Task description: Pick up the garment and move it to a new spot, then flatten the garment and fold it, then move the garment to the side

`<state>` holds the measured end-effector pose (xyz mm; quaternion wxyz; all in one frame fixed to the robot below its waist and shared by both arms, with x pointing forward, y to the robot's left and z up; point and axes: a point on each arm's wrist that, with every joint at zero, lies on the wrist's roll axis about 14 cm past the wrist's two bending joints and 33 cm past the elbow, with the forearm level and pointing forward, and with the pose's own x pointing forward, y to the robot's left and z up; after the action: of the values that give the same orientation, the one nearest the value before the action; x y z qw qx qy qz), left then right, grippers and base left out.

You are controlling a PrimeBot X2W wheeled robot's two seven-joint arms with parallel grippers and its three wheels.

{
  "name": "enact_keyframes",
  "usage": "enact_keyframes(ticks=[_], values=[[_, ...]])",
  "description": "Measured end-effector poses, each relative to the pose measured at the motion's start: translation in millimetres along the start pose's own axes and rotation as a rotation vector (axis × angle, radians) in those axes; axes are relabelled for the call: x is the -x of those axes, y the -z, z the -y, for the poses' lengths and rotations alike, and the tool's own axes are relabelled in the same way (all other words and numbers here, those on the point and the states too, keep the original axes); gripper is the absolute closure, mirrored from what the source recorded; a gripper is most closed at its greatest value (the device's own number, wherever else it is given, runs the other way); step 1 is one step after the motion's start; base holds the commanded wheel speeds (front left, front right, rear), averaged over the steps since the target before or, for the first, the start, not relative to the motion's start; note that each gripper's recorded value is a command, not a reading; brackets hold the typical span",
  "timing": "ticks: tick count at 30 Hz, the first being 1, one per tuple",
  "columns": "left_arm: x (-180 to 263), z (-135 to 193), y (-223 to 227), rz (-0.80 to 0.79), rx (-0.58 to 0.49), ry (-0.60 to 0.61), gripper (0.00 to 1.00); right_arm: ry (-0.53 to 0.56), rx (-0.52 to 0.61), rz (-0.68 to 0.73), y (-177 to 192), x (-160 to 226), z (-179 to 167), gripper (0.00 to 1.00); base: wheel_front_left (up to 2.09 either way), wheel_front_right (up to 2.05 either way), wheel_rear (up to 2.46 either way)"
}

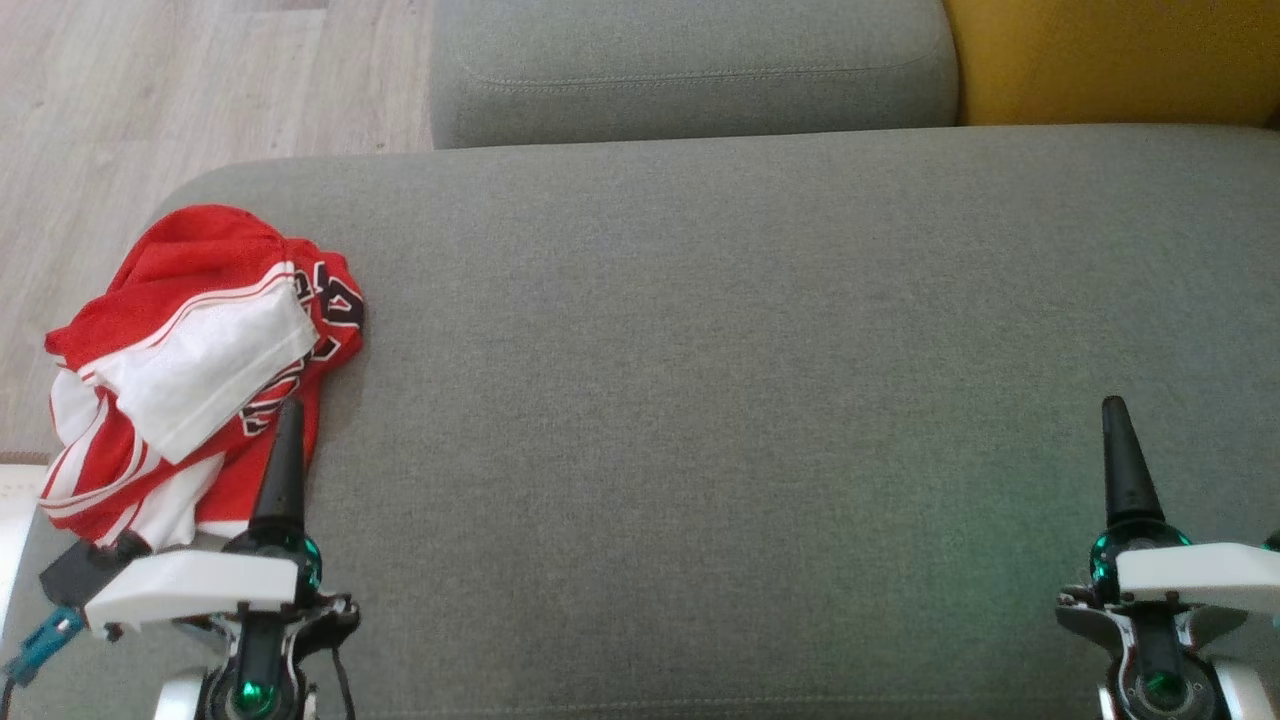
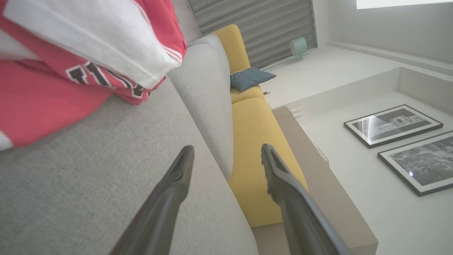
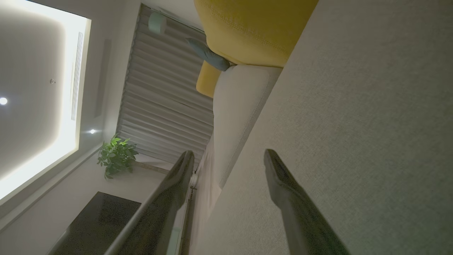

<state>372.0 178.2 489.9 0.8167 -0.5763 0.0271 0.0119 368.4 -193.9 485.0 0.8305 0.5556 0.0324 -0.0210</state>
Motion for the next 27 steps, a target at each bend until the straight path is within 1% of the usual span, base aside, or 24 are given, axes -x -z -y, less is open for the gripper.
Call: enact_keyframes(ticks=[1, 4, 7, 20, 27], values=[[-1, 4, -2, 0.004, -0.032, 0.013, 0.0, -0.009, 0.031, -0.003, 0, 0, -3, 0.0, 0.0, 0.0, 0.0], [-1, 5, -3, 0.003, -0.082, 0.018, 0.0, -0.023, 0.079, -0.007, 0, -1, -8, 0.0, 0.0, 0.0, 0.0], [-1, 7, -2, 0.001, -0.113, 0.027, 0.0, -0.028, 0.108, -0.01, 1, -1, -9, 0.0, 0.0, 0.0, 0.0], [-4, 22, 5, -0.014, -0.343, 0.081, 0.0, -0.054, 0.306, -0.023, 0, -2, -18, 0.0, 0.0, 0.0, 0.0], [-4, 23, 4, -0.008, -0.461, 0.093, 0.0, -0.061, 0.406, -0.032, 2, -2, -20, 0.0, 0.0, 0.0, 0.0]])
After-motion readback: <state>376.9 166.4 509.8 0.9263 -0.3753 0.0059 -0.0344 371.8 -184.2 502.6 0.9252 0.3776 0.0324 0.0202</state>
